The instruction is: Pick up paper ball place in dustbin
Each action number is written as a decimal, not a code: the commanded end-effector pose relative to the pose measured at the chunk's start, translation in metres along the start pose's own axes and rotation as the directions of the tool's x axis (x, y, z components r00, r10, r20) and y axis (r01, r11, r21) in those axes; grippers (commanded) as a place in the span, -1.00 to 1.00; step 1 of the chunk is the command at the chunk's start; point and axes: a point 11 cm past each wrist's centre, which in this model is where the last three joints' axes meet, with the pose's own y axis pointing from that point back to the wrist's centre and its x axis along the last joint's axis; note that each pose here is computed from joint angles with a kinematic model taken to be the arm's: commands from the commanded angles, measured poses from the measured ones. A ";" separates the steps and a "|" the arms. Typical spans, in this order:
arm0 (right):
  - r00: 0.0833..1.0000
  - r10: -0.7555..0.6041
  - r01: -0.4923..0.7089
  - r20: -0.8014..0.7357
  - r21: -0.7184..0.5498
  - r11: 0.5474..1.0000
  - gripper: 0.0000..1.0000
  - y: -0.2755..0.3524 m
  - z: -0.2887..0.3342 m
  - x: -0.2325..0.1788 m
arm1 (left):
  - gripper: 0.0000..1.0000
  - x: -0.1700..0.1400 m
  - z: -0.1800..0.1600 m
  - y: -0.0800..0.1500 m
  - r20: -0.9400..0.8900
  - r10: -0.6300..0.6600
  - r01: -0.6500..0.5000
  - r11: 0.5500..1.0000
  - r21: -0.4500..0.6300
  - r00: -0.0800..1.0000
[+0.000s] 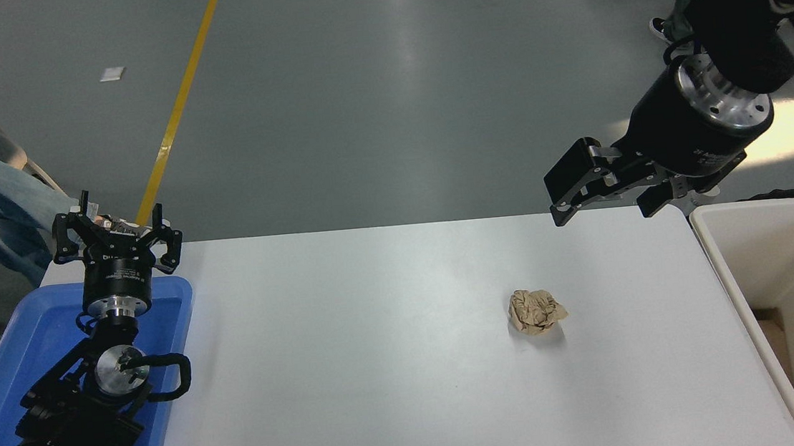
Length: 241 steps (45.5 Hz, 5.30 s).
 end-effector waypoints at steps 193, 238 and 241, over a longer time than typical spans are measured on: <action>0.988 0.089 -0.086 0.125 -0.027 0.996 -1.00 0.029 0.040 -0.008 | 0.98 0.000 0.000 0.000 -0.001 0.001 -0.001 1.000 -0.001 1.000; 0.839 0.472 -0.213 0.270 -0.636 0.741 -1.00 -0.065 0.412 -0.100 | 0.98 0.000 0.000 0.000 -0.002 0.001 -0.001 1.000 -0.002 1.000; 0.806 0.504 -0.219 0.310 -0.635 0.741 -1.00 -0.082 0.418 -0.106 | 0.98 0.000 0.000 0.000 -0.002 0.001 -0.001 1.000 -0.002 1.000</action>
